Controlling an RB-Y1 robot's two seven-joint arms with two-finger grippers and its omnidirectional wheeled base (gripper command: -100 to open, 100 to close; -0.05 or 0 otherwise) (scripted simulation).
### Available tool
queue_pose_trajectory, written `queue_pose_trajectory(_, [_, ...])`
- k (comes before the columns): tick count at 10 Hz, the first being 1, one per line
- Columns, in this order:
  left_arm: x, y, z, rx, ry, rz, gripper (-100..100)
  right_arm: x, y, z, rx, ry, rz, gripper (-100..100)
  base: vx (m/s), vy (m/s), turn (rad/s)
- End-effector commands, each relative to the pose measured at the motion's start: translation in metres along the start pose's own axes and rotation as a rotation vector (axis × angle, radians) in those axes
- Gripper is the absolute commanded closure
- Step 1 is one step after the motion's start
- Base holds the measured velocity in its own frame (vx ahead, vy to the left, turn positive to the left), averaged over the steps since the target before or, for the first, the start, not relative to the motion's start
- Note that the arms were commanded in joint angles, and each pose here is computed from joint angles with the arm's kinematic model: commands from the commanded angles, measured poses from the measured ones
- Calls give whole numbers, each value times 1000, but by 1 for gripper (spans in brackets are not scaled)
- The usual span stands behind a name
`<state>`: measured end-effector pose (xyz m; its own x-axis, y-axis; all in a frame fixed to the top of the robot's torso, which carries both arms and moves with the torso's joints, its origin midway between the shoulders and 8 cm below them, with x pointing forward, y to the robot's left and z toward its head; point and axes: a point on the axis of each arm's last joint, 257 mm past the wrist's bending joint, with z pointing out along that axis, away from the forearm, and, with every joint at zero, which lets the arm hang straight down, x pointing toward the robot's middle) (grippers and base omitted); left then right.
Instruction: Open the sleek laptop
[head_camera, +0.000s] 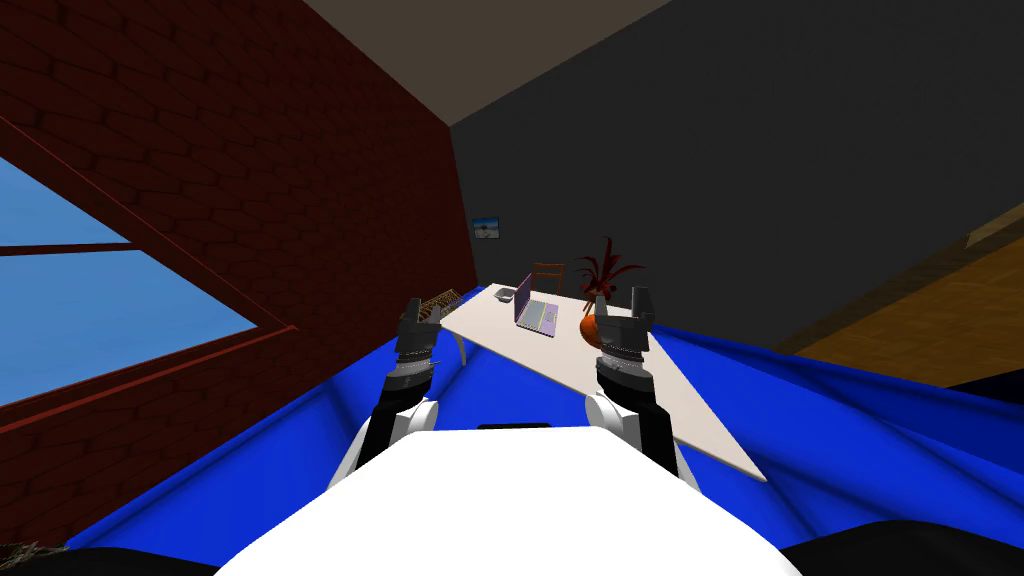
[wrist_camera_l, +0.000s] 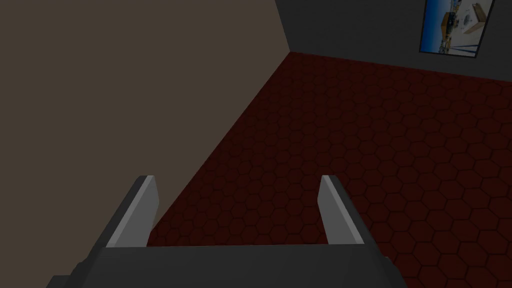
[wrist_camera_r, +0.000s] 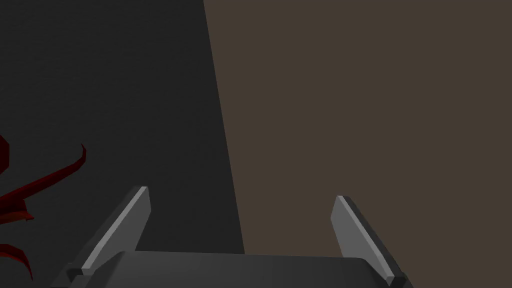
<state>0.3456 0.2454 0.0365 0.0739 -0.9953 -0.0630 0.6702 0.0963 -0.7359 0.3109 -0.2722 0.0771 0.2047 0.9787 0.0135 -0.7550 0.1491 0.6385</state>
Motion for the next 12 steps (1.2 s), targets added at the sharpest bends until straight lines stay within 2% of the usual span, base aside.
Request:
queue_pose_trajectory(1, [0, 0, 0, 0, 0, 0, 0, 0, 0, 0, 0, 0, 0, 0, 0, 0, 0])
queue_pose_trajectory(9, [0, 0, 0, 0, 0, 0, 0, 0, 0, 0, 0, 0, 0, 0, 0, 0, 0])
queue_pose_trajectory(10, [0, 0, 0, 0, 0, 0, 0, 9, -6, -1, 13, 54, -13, -100, 10, 15, 15])
queue_pose_trajectory(12, [0, 0, 0, 0, 0, 0, 0, 17, -12, -2, 26, 95, -25, -100, 7, 32, 19])
